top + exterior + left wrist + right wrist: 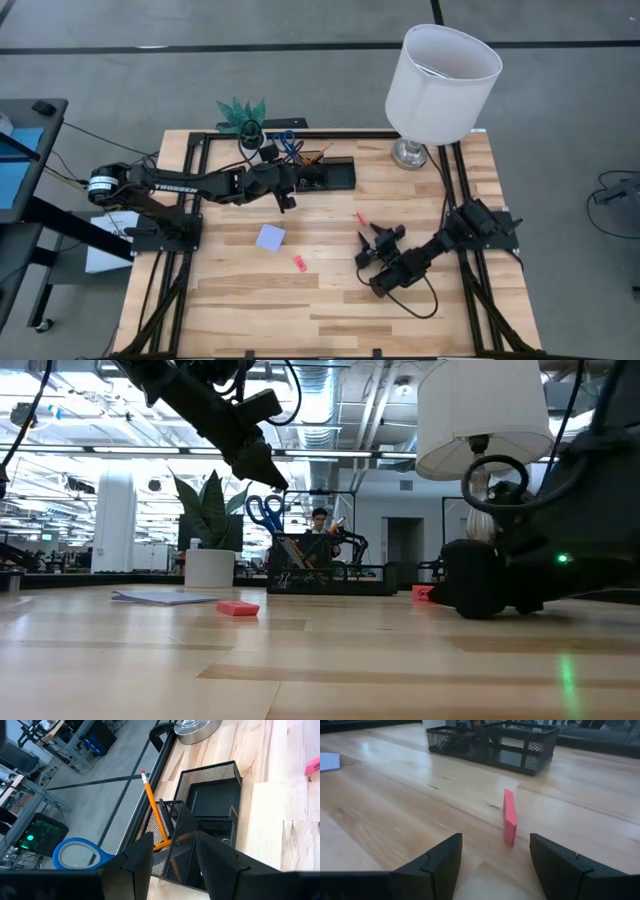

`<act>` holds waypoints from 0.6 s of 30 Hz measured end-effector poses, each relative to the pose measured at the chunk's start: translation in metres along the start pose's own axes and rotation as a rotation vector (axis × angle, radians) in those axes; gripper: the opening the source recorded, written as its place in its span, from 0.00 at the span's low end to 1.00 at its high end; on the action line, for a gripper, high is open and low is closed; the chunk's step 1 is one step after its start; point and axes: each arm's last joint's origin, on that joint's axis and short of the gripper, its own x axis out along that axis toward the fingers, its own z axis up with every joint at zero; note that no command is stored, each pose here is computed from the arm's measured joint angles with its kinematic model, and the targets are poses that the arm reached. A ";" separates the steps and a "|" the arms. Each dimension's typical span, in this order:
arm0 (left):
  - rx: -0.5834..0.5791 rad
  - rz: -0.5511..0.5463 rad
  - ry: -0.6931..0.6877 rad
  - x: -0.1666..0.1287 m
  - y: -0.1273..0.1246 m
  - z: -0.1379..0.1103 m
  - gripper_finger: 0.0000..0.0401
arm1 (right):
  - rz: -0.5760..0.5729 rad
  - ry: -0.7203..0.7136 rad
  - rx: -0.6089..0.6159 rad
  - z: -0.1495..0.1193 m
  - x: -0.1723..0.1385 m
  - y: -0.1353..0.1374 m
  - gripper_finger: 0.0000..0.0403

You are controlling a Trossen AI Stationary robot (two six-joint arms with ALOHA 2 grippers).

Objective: Pick and place office supplies into organizer
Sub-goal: Put the right pink eraser into the desk organizer

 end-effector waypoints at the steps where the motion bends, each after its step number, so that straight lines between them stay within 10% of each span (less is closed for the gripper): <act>1: 0.000 0.000 0.000 0.000 0.000 0.000 0.35 | -0.004 0.010 0.003 0.000 0.002 0.000 0.56; 18: -0.001 -0.007 -0.003 0.000 0.000 0.000 0.35 | -0.033 0.067 0.014 0.005 0.017 -0.002 0.56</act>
